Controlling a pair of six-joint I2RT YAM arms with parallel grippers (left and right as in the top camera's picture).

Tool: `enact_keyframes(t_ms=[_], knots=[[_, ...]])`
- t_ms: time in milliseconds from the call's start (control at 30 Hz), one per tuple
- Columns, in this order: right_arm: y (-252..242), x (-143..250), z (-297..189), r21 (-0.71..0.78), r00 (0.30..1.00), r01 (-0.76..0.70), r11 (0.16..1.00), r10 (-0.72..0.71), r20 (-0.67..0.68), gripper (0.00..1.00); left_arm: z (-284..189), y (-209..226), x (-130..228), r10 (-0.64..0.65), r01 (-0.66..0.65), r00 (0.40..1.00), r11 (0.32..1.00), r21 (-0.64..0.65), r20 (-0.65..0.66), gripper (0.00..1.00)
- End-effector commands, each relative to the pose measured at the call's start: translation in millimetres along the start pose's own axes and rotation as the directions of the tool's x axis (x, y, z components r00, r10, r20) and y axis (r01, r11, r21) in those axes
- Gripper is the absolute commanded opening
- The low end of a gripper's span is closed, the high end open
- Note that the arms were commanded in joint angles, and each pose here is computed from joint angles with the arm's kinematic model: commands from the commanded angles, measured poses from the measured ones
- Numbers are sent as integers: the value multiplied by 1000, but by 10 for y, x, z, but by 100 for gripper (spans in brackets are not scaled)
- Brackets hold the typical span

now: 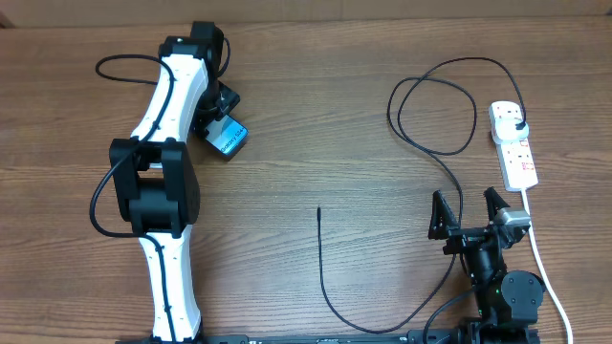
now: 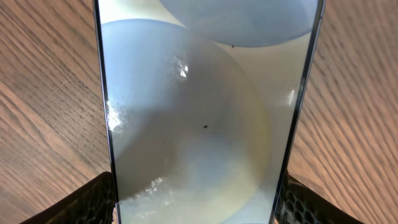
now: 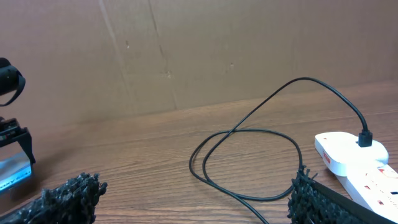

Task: Plug charger to phone and switch on socket
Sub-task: 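Raise the phone and tilt it upright with the left gripper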

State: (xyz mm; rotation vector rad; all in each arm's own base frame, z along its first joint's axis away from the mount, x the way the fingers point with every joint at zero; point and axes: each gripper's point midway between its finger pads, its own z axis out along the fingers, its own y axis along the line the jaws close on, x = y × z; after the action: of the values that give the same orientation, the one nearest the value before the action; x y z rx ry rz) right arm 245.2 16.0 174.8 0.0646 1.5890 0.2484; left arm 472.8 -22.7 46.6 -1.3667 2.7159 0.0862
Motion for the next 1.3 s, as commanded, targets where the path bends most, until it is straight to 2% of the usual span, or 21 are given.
enact_keyframes(t_ms=[0, 133, 400, 533, 700, 933, 1167, 1267], knots=[[-9, 16, 1, 3, 1000, -3, 1000, 3, 5, 100, -162, -84, -68, 29, -30, 999, 999, 35, 24, 4], [-9, 16, 1, 3, 1000, -3, 1000, 3, 5, 100, -260, -204, -48, 77, -77, 997, 993, 94, 5, 4], [-9, 16, 1, 3, 1000, -3, 1000, 3, 5, 100, -534, -591, 98, 164, -135, 984, 943, 305, -73, 4], [-9, 16, 1, 3, 1000, -3, 1000, 3, 5, 100, -682, -865, 292, 234, -139, 960, 874, 465, -153, 4], [-9, 16, 1, 3, 1000, -3, 1000, 3, 5, 100, -864, -1062, 479, 299, -110, 926, 798, 592, -231, 4], [-9, 16, 1, 3, 1000, -3, 1000, 3, 5, 100, -1071, -1145, 719, 354, -29, 866, 741, 671, -354, 4], [-9, 16, 1, 3, 1000, -3, 1000, 3, 5, 100, -1344, -1192, 943, 438, 59, 773, 671, 739, -459, 4], [-9, 16, 1, 3, 1000, -3, 1000, 3, 5, 100, -1424, -1183, 1010, 441, 110, 737, 669, 735, -512, 4]])
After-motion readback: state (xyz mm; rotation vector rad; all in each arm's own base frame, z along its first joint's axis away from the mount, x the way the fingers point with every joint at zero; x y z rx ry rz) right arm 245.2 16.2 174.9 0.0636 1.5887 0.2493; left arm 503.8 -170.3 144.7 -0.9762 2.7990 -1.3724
